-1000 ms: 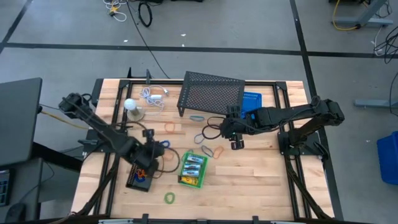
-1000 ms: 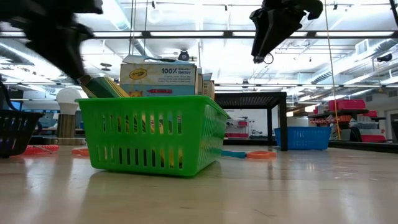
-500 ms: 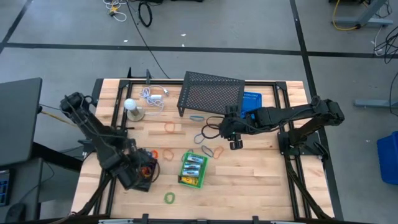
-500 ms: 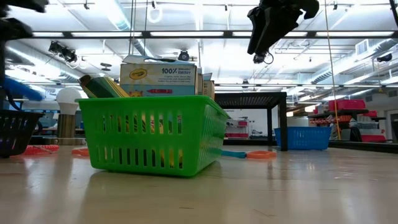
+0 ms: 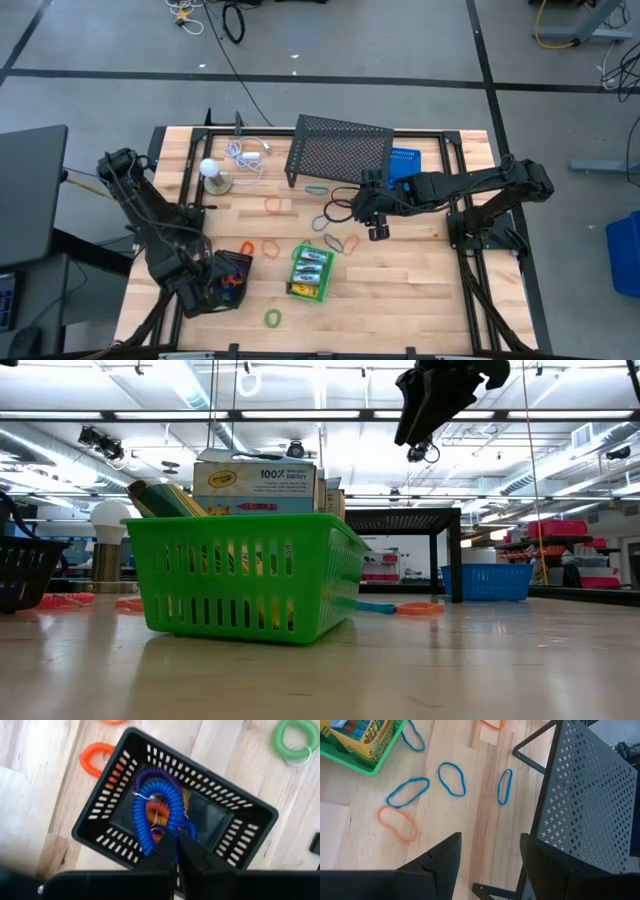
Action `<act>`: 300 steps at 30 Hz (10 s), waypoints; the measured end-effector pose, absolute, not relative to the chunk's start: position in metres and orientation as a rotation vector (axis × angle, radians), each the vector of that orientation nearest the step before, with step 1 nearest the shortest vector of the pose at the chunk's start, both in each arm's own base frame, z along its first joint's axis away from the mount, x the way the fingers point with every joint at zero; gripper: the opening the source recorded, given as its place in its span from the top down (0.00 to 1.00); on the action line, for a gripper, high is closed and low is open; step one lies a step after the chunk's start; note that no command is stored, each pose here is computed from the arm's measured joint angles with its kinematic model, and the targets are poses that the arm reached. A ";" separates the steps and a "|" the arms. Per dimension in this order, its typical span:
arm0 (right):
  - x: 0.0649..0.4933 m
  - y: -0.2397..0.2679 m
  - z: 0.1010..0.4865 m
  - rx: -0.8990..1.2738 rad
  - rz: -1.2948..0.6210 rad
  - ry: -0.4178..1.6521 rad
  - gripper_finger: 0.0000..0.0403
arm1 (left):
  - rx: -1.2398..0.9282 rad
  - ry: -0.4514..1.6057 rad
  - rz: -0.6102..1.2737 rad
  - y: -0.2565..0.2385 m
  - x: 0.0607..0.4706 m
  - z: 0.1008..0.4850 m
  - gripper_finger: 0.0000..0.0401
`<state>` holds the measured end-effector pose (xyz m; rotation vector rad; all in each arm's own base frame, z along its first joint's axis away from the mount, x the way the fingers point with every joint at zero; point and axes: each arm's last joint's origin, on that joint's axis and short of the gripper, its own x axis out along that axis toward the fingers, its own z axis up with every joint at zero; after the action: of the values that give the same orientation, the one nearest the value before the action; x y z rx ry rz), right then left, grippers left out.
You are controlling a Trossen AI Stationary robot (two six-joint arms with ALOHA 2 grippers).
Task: Pick & Place Office Desk Supplies
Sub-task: Put the blue spring keychain into the black bin, then put the orange rubberband into the blue bin
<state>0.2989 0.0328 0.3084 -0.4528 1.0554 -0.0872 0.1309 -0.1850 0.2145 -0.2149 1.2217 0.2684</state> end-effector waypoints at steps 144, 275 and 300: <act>0.279 0.038 0.186 -0.345 0.195 1.099 0.97 | 0.251 0.396 0.202 0.012 0.264 0.181 0.55; 0.178 -0.066 0.215 -0.159 -1.128 0.697 1.00 | 0.216 0.379 0.136 0.009 0.265 0.182 0.55; 0.163 -0.094 0.200 0.155 -0.758 0.887 0.81 | 0.209 0.377 0.112 0.009 0.265 0.182 0.55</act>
<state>0.1630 -0.0938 0.1998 0.1552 0.8875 -0.7575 0.2651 0.0088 0.1815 0.2089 0.3766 0.1119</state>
